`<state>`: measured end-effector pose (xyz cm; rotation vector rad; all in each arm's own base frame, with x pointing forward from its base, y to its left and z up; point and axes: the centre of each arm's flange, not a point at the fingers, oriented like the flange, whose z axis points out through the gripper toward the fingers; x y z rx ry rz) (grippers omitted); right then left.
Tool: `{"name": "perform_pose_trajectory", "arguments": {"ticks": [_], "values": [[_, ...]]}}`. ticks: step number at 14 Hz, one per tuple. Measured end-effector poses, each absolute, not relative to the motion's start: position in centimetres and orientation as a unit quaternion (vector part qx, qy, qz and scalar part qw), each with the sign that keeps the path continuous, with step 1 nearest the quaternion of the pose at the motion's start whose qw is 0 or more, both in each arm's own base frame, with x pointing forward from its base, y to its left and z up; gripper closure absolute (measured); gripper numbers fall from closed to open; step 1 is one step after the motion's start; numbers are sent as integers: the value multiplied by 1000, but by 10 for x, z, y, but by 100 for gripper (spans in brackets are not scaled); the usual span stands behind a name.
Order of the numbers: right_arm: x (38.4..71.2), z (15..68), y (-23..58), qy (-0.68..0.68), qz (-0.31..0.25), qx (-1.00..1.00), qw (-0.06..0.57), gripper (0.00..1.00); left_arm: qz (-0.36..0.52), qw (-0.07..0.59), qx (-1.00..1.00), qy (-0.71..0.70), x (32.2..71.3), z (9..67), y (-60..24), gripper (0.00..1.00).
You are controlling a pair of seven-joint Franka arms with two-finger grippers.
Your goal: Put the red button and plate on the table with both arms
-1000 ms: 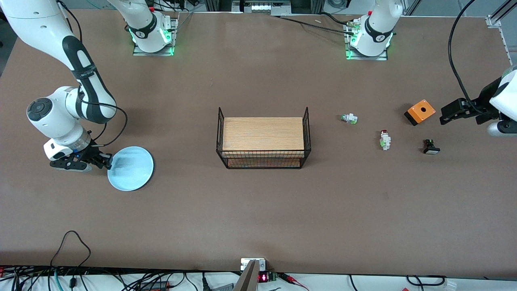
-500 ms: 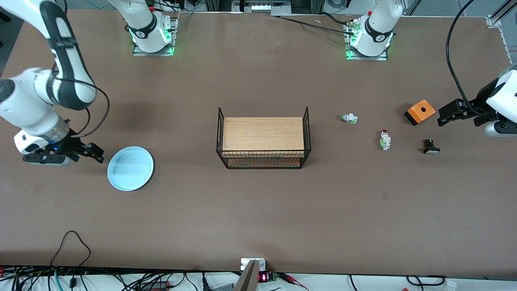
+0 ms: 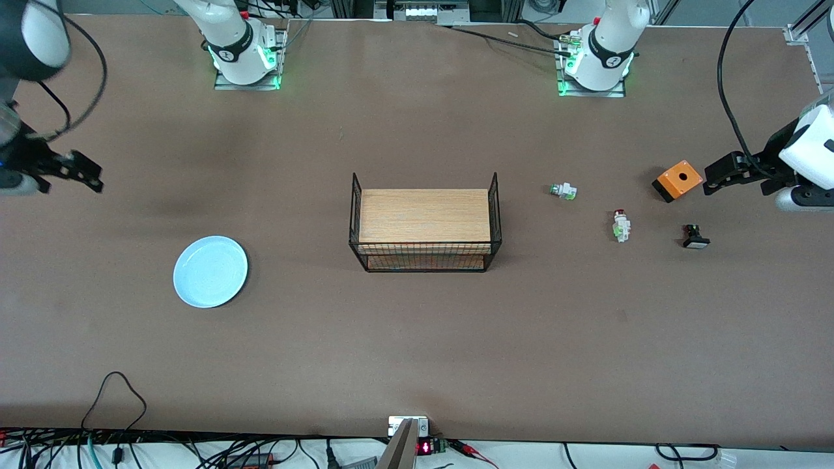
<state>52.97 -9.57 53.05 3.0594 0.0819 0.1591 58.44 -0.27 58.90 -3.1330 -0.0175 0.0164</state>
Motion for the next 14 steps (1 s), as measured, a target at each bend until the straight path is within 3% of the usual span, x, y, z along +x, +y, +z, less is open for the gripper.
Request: {"name": "perform_pose_trajectory", "arguments": {"ticks": [5, 9, 12, 14], "values": [[502, 623, -109, 4, 21, 999, 35, 0, 5, 4, -1000, -6, 584, 588, -2, 0], [492, 659, -97, 9, 1, 999, 32, 0, 6, 4, -1000, -6, 584, 588, -2, 0], [482, 688, -98, 3, 16, 999, 37, 0, 6, 4, -1000, -7, 584, 587, -1, 0], [470, 690, -96, 0, -12, 999, 35, 0, 6, 4, -1000, -7, 584, 587, -1, 0]]}}
